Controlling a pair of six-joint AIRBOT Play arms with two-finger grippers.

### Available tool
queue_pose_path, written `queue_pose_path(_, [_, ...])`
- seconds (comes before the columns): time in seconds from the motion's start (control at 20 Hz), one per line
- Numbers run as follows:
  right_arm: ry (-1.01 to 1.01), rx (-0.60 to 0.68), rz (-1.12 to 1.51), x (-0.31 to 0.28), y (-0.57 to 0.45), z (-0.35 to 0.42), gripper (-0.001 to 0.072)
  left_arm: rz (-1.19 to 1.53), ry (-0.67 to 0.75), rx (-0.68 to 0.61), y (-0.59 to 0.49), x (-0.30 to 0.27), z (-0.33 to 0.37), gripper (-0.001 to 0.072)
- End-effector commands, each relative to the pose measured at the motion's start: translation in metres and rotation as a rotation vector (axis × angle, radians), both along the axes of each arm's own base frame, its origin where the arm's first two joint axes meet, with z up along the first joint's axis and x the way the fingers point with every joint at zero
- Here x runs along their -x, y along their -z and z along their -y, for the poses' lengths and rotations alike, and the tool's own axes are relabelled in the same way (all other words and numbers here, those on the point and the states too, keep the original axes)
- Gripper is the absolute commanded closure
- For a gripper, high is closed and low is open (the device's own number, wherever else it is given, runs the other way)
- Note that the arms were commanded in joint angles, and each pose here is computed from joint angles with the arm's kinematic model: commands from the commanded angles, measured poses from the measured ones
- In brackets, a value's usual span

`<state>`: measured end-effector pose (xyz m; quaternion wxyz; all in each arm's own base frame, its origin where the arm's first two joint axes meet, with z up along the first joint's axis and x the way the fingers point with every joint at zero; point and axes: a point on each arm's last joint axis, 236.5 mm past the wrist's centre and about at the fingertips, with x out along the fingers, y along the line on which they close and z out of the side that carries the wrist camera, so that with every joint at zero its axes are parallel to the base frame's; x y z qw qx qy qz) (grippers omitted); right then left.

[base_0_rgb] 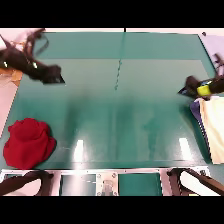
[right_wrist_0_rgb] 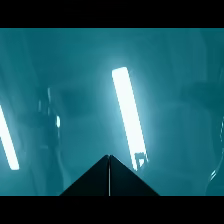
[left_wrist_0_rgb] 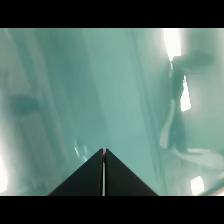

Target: Fold the shirts.

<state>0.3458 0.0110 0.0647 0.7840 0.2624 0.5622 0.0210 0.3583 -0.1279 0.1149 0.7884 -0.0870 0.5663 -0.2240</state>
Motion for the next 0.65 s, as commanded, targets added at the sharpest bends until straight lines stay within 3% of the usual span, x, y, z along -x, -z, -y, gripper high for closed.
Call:
queue_pose_path(0.0, [-0.161,0.001,-0.016,0.037,0.032,-0.059,0.0697,-0.071,-0.038,0.002,0.048,0.062,0.010,0.0682])
queue_pose_path(0.2, [-0.243,0.001,-0.032,0.054,0.052,-0.088,0.0696,-0.121,-0.072,-0.012,0.070,0.092,0.002,0.0680])
queue_pose_path(0.6, [-0.264,0.001,-0.040,0.058,0.054,-0.094,0.0696,-0.103,-0.083,-0.008,0.070,0.087,0.002,0.0680])
